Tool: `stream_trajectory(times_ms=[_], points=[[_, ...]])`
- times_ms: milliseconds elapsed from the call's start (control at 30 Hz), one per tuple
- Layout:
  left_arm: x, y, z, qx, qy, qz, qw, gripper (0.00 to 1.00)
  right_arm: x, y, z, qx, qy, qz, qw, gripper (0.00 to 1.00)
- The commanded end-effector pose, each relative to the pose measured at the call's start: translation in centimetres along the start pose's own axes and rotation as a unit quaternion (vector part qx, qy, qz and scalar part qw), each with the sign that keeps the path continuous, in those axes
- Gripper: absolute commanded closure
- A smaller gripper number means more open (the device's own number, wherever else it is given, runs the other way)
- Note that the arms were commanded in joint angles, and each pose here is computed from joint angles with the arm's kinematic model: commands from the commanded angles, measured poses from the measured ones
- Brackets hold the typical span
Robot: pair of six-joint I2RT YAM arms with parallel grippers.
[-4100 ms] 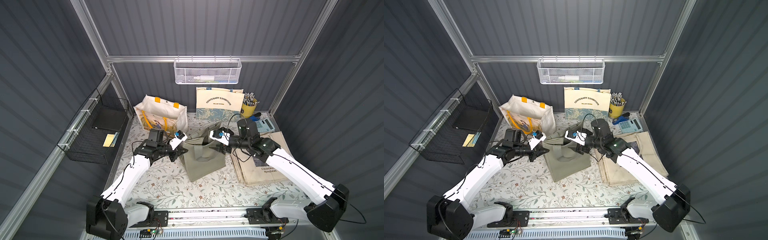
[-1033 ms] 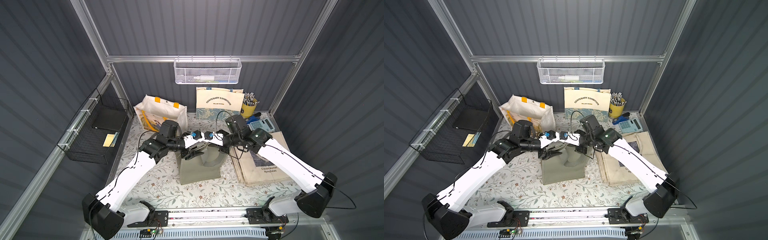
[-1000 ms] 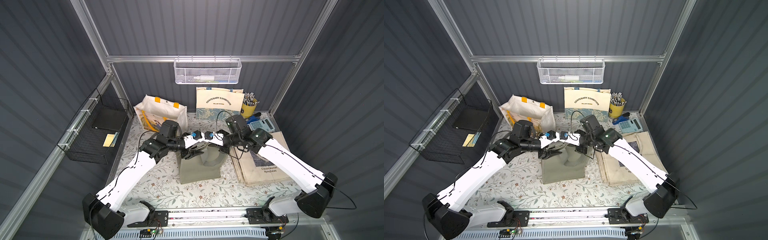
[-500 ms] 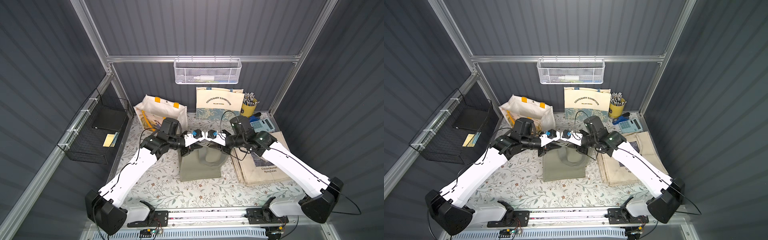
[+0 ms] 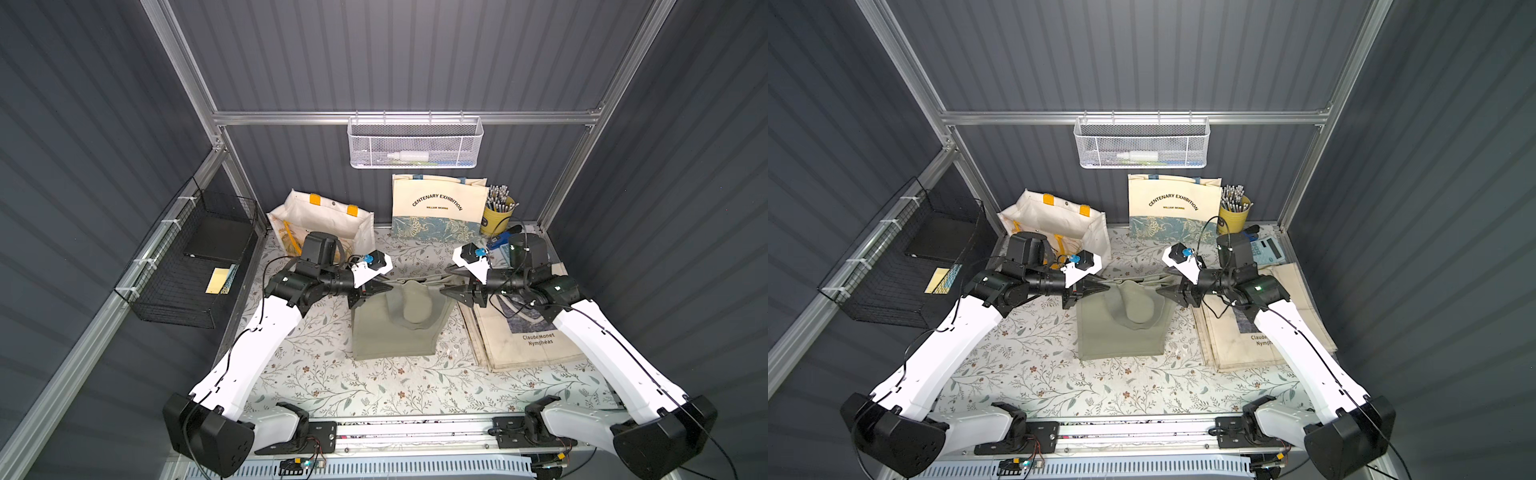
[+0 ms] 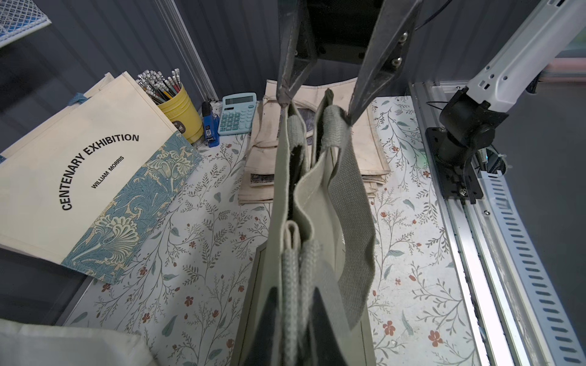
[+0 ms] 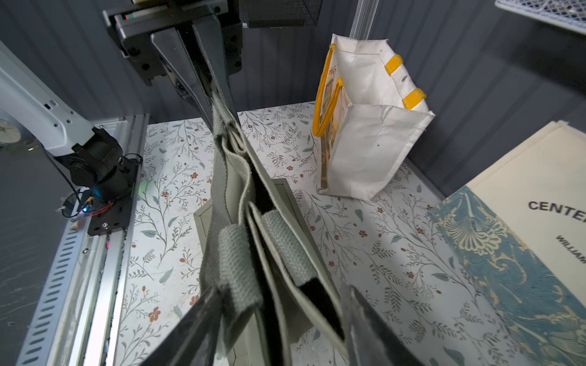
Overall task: Put away the canvas bag
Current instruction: Press the canvas bag.
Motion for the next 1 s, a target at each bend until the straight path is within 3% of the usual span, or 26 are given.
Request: stream_trajectory(times_ms=[0,200,300,533,733,800,967], points=[[-0.4,2.7,-1.6,-0.050,0.006,0.040,0.998,1.00,-0.3,-0.2,-0.4,-0.012,-0.001,0.012,1.000,0.35],[-0.5,3.2,-1.9,-0.060,0.005,0.044,0.997,1.00,-1.8,-1.1,-1.7,-0.029,-0.022,0.023,0.999,0.28],[-0.4,3.3,-1.9,-0.063,0.006,0.046,0.997,1.00,-2.5,-1.4,-1.7,-0.027,-0.024,0.030,0.999,0.02],[0.0,3.7,-1.9,-0.070,0.015,0.052,0.996,1.00,-2.2,-2.1,-1.1,-0.037,0.036,0.043,0.998,0.05],[0.7,4.4,-2.1,-0.094,0.032,0.060,0.993,1.00,-2.6,-4.6,0.5,-0.020,0.076,0.077,0.994,0.17],[0.9,4.6,-2.2,-0.098,0.035,0.062,0.993,1.00,-2.4,-4.8,0.7,-0.022,0.092,0.081,0.992,0.27],[1.2,4.9,-2.7,-0.106,0.050,0.061,0.991,1.00,-2.3,-5.2,1.0,-0.024,0.119,0.091,0.988,0.84]])
Point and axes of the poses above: each gripper's point midway between its finger pads, its own z axis out along the fingers, its own x axis along the line the jaws close on, y = z × x, the point moved 6 cm from there along -z, back along the fingers, and after that the axes turned 10 degrees about z, right-handed, at the moved point
